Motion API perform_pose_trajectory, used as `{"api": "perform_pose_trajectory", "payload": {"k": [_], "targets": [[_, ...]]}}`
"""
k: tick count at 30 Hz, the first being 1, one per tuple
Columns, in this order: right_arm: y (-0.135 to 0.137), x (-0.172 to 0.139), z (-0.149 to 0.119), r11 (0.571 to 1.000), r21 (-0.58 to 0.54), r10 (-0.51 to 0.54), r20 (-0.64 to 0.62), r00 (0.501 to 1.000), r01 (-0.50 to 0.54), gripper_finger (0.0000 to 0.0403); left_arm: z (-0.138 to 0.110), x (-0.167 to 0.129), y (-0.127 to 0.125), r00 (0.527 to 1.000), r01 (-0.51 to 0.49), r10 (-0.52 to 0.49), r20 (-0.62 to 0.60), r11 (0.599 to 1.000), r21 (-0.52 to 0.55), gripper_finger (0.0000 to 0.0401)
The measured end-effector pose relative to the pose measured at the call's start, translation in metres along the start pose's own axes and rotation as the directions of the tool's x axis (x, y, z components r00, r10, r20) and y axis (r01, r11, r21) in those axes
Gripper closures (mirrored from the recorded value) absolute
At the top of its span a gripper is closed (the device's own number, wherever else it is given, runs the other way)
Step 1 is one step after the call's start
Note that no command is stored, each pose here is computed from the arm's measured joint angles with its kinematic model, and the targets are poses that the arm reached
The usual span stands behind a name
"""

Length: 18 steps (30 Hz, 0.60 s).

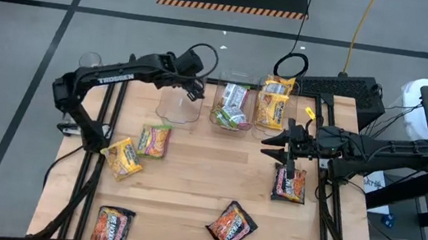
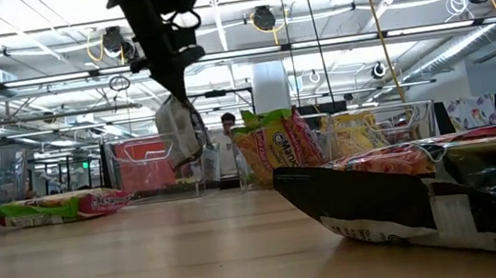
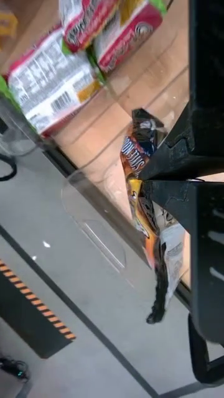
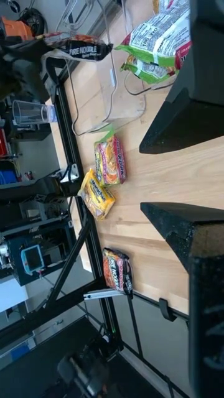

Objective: Sort Maruchan noodles
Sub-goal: Put the black noodle pack into the left transparent bin

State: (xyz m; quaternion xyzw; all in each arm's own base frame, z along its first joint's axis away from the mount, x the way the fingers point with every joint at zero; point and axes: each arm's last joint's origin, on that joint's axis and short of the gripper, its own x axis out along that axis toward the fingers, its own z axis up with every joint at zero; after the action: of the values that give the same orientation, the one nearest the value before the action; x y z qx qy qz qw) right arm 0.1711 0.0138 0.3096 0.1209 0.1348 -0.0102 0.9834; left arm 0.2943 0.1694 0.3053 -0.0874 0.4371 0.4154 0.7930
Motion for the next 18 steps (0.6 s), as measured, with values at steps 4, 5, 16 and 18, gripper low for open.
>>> {"api": "perform_pose_trajectory", "payload": {"k": [4,5,16,18], "targets": [[0.0,0.0,0.0,1.0,0.0,0.0,0.0,1.0,0.0,0.0273,0.0,0.013,0.001,0.999,-0.009,0.009,-0.031,1.0,-0.005,0.0401],[0.0,0.0,0.0,1.0,0.0,0.0,0.0,1.0,0.0,0.0273,-0.001,0.015,0.001,0.999,-0.011,0.011,-0.036,1.0,-0.007,0.0401],[0.0,0.0,0.0,1.0,0.0,0.0,0.0,1.0,0.0,0.0273,0.0,0.026,0.017,0.996,-0.061,0.055,-0.068,0.995,-0.083,0.0401],[0.0,0.0,0.0,1.0,0.0,0.0,0.0,1.0,0.0,0.0273,0.0,0.028,0.021,0.995,-0.07,0.063,-0.072,0.993,-0.097,0.0401]]}}
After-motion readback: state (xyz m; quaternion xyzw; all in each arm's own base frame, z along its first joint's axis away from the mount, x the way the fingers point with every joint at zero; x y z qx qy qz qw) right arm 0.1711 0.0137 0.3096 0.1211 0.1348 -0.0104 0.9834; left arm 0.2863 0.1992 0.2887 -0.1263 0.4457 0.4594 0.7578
